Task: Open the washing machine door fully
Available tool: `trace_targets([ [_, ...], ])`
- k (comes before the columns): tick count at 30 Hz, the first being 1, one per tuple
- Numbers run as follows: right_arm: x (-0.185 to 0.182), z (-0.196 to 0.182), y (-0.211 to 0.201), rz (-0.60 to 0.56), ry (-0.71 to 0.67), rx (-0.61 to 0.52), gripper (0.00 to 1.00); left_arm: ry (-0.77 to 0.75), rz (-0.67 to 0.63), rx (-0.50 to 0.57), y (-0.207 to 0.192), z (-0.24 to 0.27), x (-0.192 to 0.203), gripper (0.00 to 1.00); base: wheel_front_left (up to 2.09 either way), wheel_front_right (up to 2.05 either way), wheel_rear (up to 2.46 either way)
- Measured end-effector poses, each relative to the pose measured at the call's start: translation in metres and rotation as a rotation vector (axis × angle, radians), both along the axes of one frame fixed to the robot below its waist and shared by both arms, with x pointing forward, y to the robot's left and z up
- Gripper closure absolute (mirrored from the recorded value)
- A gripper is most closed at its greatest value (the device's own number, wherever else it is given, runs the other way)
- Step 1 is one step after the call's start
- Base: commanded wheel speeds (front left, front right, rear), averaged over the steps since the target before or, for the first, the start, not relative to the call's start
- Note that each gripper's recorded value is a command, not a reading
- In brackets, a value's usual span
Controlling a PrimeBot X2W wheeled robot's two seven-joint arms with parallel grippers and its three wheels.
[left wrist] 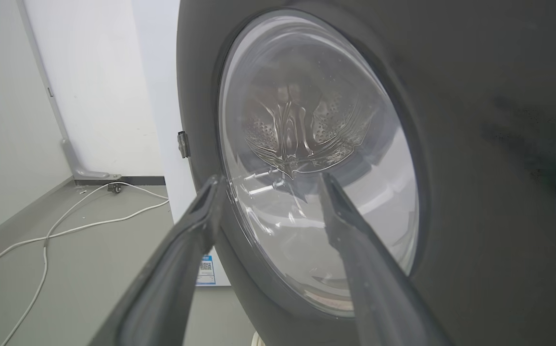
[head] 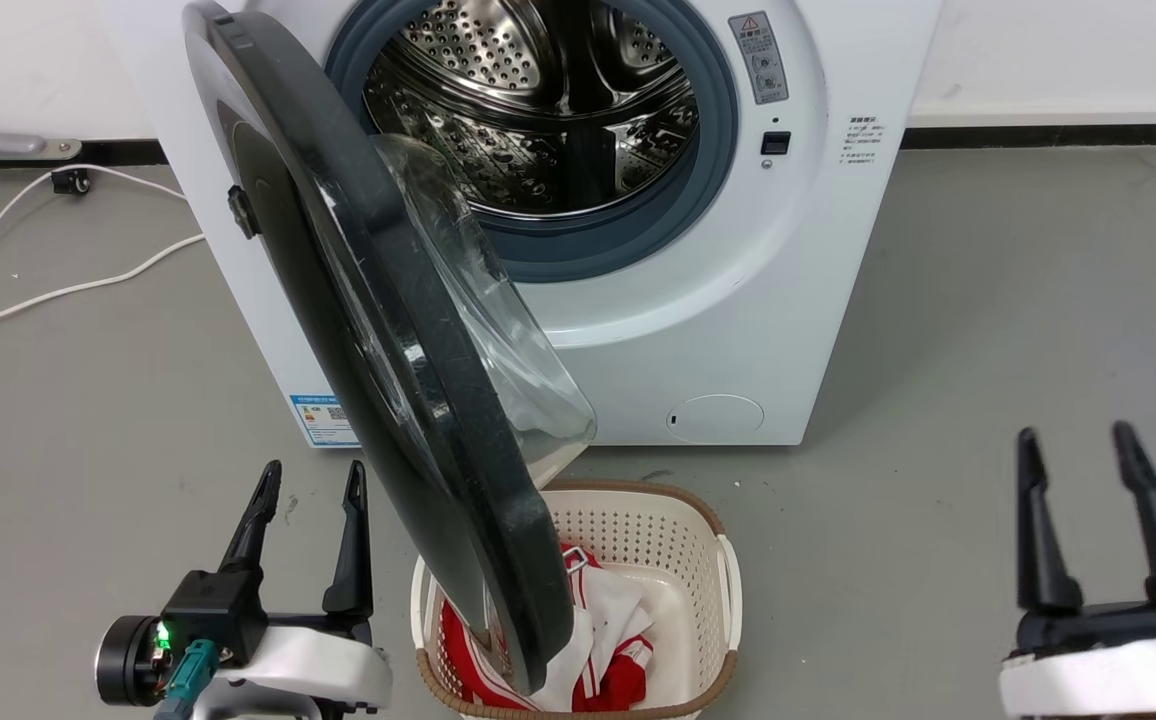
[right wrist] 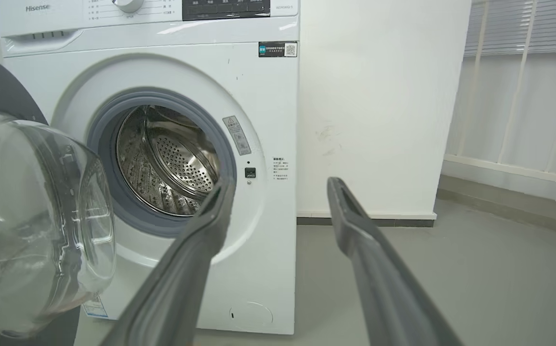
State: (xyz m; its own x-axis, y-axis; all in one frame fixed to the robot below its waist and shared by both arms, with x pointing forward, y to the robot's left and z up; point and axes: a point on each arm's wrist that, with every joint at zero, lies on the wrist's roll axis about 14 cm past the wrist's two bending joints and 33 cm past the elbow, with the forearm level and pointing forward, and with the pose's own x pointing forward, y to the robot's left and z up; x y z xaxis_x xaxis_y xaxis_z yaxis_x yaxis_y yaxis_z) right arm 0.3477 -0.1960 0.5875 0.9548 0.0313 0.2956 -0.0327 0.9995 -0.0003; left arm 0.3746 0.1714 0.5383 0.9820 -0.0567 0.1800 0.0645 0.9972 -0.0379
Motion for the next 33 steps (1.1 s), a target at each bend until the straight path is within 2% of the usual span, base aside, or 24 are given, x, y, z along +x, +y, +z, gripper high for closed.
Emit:
trace_targets([
  [4, -0.006, -0.009, 0.009, 0.012, 0.047, -0.062, 0.0, 0.0, 0.0, 0.001, 0.001, 0.0, 0.0, 0.0, 0.0, 0.0, 0.0],
  [12, -0.011, -0.041, -0.002, -0.01, 0.137, 0.022, 0.0, 0.001, -0.006, 0.002, -0.001, 0.0, 0.001, 0.0, 0.0, 0.0, 0.0],
  [26, -0.009, -0.042, -0.002, -0.009, 0.136, 0.03, 0.0, 0.003, -0.008, 0.007, -0.002, -0.001, 0.0, 0.0, 0.0, 0.0, 0.0],
  [27, -0.009, -0.042, -0.002, -0.009, 0.136, 0.03, 0.0, 0.002, -0.008, 0.007, -0.002, -0.001, 0.0, 0.03, 0.0, 0.0, 0.0],
  [29, -0.009, -0.042, -0.002, -0.009, 0.136, 0.03, 0.0, 0.0, -0.007, 0.007, -0.002, 0.0, 0.0, 1.0, 0.0, 0.0, 0.0],
  [33, -0.009, -0.042, -0.003, -0.011, 0.137, 0.033, 0.0, -0.001, -0.009, 0.007, -0.002, 0.0, 0.001, 1.0, 0.0, 0.0, 0.0],
])
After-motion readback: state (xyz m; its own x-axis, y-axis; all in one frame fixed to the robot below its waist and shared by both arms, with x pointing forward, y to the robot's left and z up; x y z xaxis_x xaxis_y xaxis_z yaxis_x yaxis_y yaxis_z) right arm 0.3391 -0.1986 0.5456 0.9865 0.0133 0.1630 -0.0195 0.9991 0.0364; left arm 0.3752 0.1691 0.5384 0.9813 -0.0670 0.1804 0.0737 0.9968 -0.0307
